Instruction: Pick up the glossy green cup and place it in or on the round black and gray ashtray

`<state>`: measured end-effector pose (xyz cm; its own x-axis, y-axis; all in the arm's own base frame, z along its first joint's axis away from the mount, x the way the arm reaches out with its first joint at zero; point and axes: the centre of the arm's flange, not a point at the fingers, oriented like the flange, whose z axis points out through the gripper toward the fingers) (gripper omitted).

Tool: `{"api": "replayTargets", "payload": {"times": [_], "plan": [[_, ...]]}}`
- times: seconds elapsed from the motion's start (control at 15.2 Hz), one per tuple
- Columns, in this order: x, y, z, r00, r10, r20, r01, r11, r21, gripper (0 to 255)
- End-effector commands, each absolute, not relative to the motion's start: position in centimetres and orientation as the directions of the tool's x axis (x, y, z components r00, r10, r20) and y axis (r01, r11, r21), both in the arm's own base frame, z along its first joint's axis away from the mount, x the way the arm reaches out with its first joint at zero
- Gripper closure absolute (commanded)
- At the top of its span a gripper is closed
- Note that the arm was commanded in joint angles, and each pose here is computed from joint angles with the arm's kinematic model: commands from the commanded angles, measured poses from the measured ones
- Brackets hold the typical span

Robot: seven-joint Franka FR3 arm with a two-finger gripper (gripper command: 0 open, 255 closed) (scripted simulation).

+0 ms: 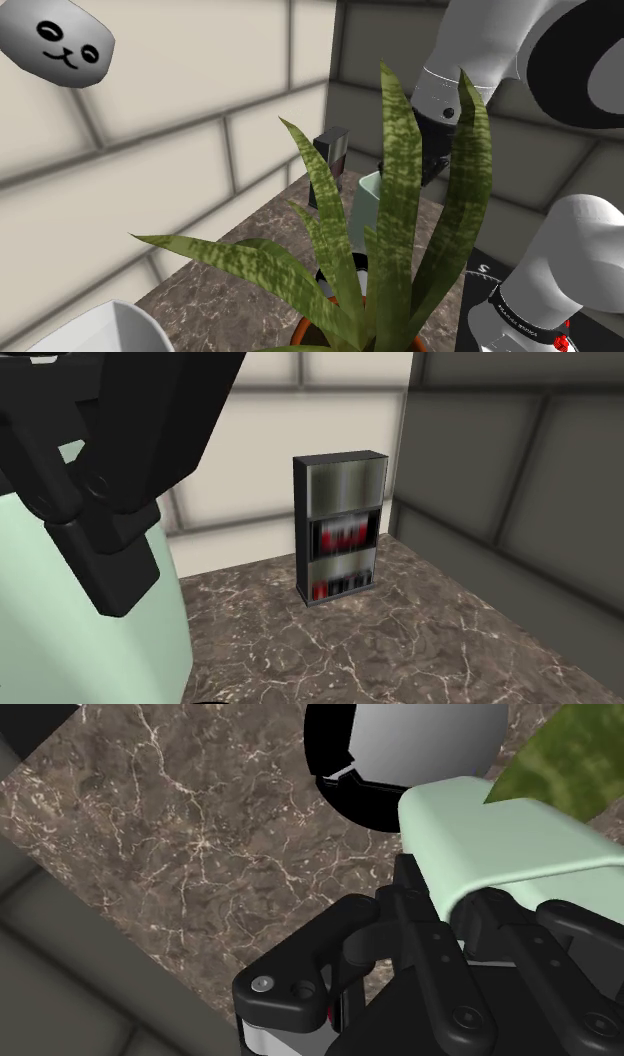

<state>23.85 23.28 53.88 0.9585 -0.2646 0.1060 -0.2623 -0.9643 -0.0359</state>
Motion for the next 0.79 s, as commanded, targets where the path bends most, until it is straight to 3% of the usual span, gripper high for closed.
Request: {"api": "replayTargets", "payload": {"times": [0.0,0.73], "plan": [[22.9,23.1,53.2,0.958,-0.265,0.105,-0.263,-0.964,-0.036,255],[22.9,23.1,47.4,0.958,-0.265,0.105,-0.263,-0.964,-0.036,255]]}}
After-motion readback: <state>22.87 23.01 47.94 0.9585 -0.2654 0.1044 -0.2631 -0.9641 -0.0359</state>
